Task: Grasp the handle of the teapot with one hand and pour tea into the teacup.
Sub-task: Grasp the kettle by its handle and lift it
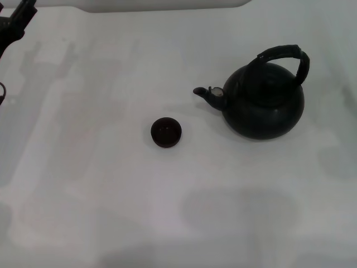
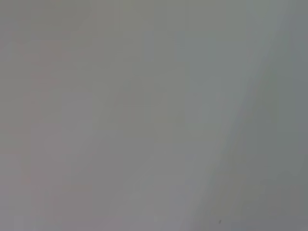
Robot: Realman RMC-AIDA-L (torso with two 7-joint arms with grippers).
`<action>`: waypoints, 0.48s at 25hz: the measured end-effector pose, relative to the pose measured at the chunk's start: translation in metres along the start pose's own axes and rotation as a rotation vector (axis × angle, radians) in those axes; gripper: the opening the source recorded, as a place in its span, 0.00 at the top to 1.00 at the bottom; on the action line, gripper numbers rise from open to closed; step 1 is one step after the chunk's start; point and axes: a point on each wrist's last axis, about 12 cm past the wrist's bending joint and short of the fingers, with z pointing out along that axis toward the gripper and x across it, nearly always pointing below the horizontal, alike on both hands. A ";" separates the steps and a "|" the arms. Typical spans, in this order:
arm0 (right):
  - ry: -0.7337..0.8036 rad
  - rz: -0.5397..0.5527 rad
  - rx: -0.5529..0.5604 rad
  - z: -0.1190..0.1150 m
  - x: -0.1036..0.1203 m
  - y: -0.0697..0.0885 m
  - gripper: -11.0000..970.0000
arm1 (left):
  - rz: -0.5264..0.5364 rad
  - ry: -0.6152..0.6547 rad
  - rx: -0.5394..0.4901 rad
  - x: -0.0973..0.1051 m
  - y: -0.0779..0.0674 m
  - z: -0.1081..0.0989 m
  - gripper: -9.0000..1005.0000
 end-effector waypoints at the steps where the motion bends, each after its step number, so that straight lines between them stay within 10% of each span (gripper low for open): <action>1: 0.030 -0.006 -0.032 -0.004 0.002 0.001 0.15 | 0.000 0.000 0.000 0.000 0.000 0.000 0.11; 12: 0.078 -0.026 -0.193 0.007 0.017 0.034 0.15 | -0.022 -0.006 -0.014 0.002 0.001 -0.004 0.11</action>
